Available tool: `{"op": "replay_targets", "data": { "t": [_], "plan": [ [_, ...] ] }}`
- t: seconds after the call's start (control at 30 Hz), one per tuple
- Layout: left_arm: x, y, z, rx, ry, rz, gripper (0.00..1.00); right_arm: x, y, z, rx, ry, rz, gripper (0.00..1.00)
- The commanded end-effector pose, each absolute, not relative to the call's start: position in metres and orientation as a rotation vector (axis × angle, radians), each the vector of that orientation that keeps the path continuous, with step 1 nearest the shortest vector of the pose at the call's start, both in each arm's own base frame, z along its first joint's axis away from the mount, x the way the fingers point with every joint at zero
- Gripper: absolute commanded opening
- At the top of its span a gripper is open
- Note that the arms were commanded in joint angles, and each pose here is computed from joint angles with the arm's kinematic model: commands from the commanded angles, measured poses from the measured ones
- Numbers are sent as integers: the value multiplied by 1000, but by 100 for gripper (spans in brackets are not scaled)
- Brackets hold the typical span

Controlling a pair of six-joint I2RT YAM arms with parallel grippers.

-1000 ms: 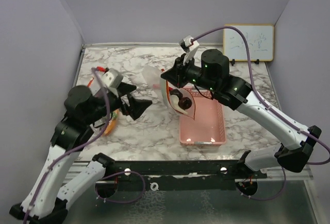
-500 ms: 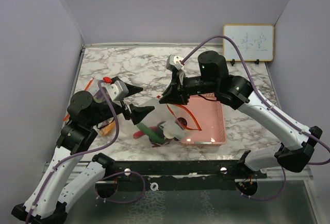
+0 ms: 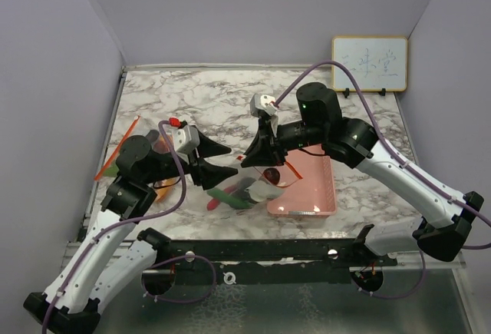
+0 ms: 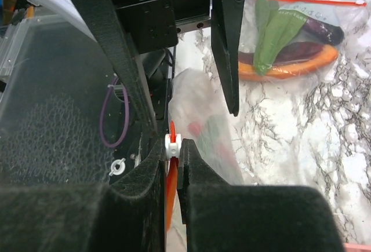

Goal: Place the food in the zip-top bag and seal the zipper
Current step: Zip the zipper food storage bag at the center of the board.

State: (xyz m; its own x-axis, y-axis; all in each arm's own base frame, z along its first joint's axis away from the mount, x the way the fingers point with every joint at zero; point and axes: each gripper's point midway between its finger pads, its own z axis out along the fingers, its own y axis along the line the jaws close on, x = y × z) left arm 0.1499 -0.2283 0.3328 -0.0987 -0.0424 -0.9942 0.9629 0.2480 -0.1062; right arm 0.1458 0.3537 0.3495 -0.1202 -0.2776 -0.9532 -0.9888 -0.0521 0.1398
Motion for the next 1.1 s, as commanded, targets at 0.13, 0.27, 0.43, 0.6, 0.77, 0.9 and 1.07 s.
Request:
{"op": "replay_targets", "data": {
  "t": [0.13,0.27,0.43,0.6,0.77,0.9,1.07],
  "plan": [
    [153,-240,330,958,1378,-1202,43,146,359,355,-1399,1442,1238,2],
    [155,-245,318,966,1426,-1246,19,146,360,353,-1396,1443,1239,2],
    [157,-248,313,967,1455,-1262,0,150,360,348,-1383,1467,1221,2],
    [156,-244,308,969,1469,-1229,0,161,356,328,-1368,1534,1139,6],
    [158,-239,294,914,1512,-1208,0,169,350,315,-1334,1538,1061,24],
    [157,-239,291,912,1522,-1212,0,164,351,327,-1336,1464,1095,31],
    [158,-239,294,909,1516,-1208,0,167,355,338,-1316,1410,1095,42]
  ]
}}
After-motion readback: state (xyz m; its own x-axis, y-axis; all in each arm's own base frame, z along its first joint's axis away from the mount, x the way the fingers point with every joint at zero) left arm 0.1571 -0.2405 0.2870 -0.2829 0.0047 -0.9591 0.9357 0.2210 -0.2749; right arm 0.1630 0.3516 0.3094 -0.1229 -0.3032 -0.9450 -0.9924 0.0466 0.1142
